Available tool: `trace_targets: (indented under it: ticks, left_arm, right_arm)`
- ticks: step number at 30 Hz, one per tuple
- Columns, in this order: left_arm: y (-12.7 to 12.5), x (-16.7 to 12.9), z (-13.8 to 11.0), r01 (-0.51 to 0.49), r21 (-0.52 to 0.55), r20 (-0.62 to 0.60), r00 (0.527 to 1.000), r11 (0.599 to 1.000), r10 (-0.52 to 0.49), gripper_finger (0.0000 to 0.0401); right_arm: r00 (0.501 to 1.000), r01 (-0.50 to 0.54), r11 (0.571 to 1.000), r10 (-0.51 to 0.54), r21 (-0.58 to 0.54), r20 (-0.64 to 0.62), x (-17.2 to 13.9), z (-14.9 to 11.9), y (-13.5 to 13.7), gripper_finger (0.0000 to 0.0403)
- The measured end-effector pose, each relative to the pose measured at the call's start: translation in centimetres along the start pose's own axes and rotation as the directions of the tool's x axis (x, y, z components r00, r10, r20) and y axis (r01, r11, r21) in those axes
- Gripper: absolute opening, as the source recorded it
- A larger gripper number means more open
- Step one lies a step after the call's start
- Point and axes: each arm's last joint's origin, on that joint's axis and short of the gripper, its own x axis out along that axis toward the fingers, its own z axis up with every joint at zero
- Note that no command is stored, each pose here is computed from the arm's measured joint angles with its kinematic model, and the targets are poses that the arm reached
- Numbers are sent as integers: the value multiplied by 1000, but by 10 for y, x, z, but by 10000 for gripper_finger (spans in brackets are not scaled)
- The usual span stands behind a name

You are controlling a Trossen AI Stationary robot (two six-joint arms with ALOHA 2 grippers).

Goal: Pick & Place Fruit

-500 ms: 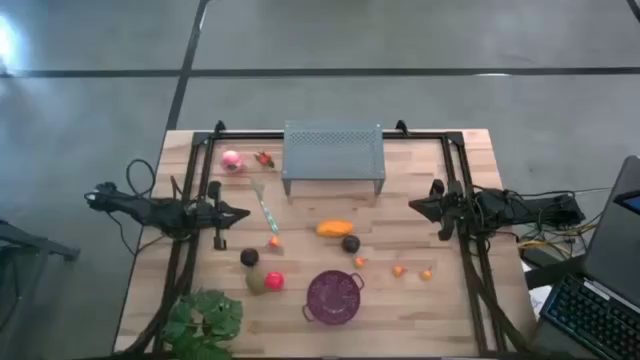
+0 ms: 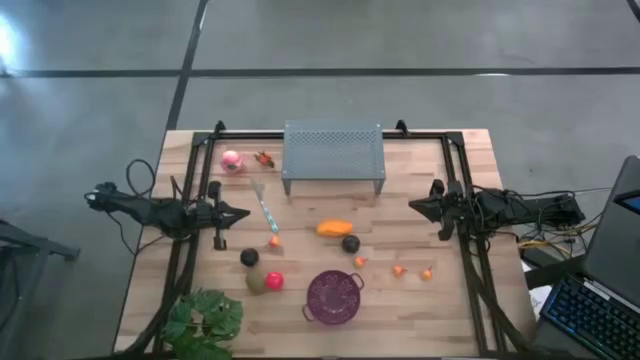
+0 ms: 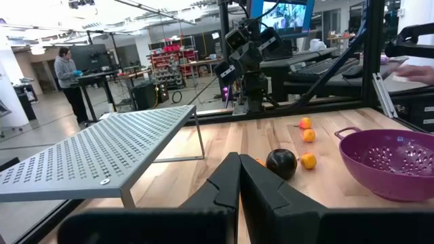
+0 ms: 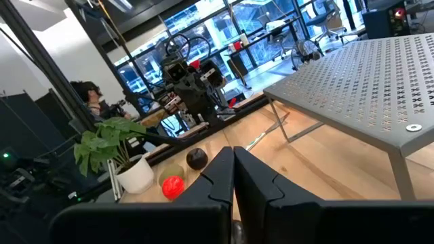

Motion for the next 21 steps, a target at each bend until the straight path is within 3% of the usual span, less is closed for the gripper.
trace_targets:
  ticks: [16,21]
  left_arm:
    - [0,0,0,0,0,0,1000,1000,0,12]
    - [0,0,0,0,0,0,1000,1000,0,12]
  right_arm:
    - [1000,1,1000,-1,0,2,0,0,0,9]
    - [992,83,997,-82,-6,91,0,5,-1,9]
